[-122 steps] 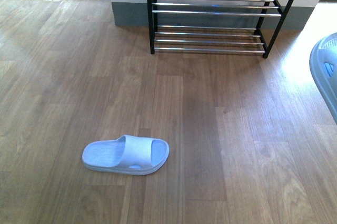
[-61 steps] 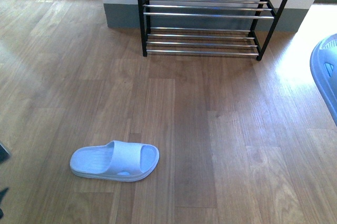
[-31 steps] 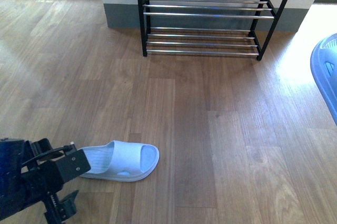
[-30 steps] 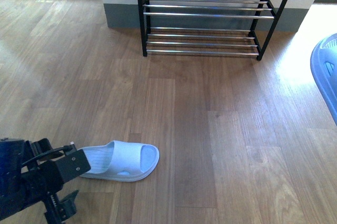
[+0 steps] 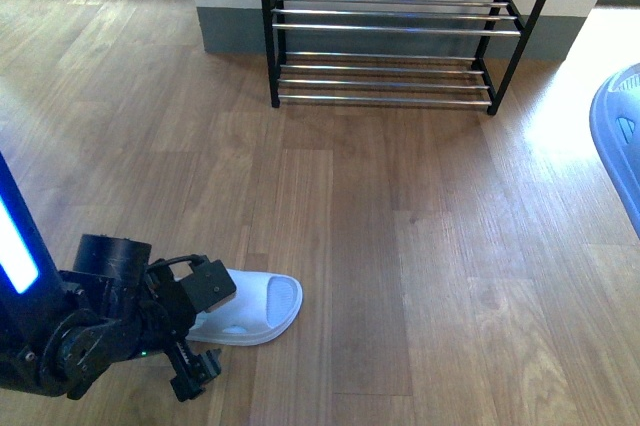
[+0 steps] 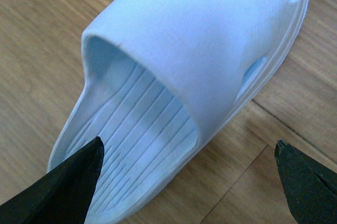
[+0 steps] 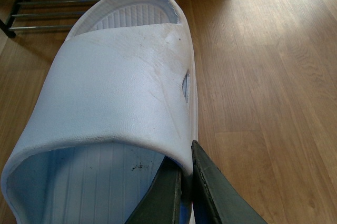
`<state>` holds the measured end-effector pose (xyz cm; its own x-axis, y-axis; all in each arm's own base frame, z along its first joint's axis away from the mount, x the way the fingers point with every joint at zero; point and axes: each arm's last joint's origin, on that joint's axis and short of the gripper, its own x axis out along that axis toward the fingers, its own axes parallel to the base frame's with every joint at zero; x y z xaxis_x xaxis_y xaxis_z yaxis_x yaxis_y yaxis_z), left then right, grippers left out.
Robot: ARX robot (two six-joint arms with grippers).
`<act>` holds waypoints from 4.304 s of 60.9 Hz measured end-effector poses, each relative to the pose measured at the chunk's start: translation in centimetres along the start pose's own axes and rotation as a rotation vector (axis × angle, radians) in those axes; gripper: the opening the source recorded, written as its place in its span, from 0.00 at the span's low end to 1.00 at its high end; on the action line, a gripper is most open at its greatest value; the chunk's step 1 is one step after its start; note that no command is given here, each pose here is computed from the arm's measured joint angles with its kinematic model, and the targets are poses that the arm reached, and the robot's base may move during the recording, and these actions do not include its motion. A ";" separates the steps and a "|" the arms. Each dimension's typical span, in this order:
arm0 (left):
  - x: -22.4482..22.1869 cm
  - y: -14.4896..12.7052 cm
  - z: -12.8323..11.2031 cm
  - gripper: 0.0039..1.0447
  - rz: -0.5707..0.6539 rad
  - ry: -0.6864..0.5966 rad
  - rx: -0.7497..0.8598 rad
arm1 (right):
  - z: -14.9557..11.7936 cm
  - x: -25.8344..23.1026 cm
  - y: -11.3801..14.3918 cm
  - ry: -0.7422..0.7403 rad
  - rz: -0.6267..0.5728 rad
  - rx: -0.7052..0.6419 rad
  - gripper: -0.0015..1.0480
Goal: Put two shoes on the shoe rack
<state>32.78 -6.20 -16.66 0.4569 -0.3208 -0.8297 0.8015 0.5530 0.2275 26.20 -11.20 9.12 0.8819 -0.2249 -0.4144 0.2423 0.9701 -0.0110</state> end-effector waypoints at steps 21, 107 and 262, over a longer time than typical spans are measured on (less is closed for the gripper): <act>1.4 -0.6 0.4 0.60 -0.064 0.007 -0.032 | 0.0 0.0 0.0 0.000 0.000 0.000 0.02; -24.3 -1.8 1.9 0.01 0.468 -0.217 -0.526 | 0.0 0.0 0.0 0.000 0.000 0.000 0.02; -39.7 -3.1 5.9 0.01 0.940 -0.441 -0.473 | -0.1 0.0 0.0 0.004 -0.002 0.001 0.02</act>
<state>14.41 0.32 18.59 0.9700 0.1831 -0.1598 -0.1127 0.9215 0.3715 26.14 -11.23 9.03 0.8797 -0.2263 -0.4182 0.2444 0.9696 -0.0104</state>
